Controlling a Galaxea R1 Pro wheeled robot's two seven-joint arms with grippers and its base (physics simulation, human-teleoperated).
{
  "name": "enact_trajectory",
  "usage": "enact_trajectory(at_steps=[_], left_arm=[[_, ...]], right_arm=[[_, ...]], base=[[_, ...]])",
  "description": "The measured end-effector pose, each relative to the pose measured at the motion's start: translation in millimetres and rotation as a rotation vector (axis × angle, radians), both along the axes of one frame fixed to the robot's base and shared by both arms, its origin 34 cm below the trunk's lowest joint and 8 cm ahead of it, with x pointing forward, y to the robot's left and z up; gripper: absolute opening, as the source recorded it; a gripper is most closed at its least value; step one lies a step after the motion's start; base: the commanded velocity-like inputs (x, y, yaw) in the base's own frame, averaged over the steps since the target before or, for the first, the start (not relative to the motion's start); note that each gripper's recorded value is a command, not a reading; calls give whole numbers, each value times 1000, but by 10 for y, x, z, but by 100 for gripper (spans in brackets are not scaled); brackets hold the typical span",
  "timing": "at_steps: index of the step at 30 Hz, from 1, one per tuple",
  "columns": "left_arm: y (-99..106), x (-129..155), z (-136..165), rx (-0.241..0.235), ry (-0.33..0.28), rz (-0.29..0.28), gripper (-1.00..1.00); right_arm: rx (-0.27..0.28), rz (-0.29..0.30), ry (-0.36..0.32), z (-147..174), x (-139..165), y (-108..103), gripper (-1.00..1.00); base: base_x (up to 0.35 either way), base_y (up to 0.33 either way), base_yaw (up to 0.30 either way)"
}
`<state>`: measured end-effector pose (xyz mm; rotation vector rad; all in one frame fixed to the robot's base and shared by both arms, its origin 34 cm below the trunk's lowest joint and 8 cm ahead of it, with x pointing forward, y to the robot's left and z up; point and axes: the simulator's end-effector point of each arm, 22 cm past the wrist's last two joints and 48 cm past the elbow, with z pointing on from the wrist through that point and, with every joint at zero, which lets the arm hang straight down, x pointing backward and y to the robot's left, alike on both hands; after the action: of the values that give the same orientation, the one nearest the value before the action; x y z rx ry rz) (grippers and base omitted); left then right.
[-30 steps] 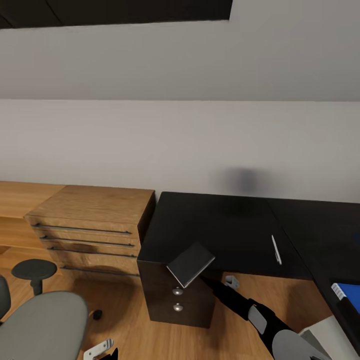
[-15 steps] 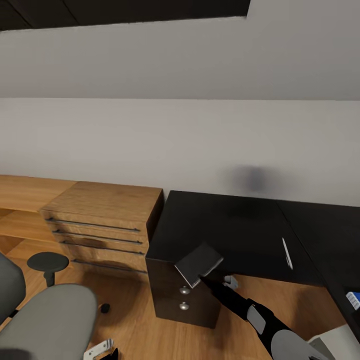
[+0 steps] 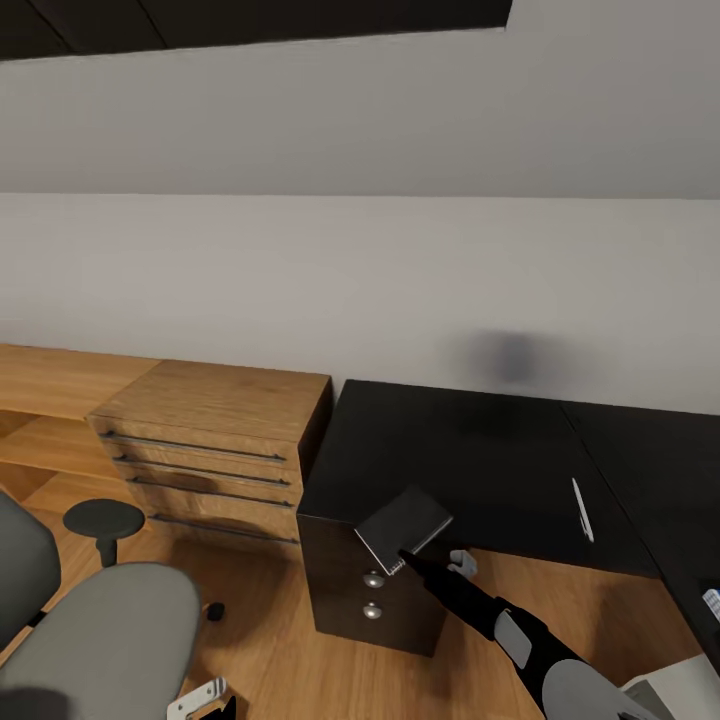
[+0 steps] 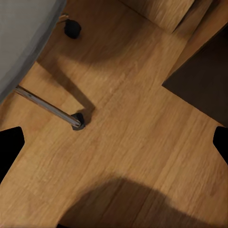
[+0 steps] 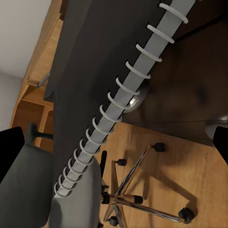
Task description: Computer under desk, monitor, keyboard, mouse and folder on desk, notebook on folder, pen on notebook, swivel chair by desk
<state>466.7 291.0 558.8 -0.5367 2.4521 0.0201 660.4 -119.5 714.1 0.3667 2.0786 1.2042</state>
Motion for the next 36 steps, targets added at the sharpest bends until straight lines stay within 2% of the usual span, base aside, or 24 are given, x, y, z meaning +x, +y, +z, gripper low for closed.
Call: enact_trajectory(at_steps=[17,36], left_arm=[[0,-1,-1,0,0,0,100],[0,0,0,0,0,0,100]], right_arm=[[-16,-8,-28,18,29,-17,100],[-17,-9,-30,17,29,-9,100]], base=[[28,34,0],[1,33,0]])
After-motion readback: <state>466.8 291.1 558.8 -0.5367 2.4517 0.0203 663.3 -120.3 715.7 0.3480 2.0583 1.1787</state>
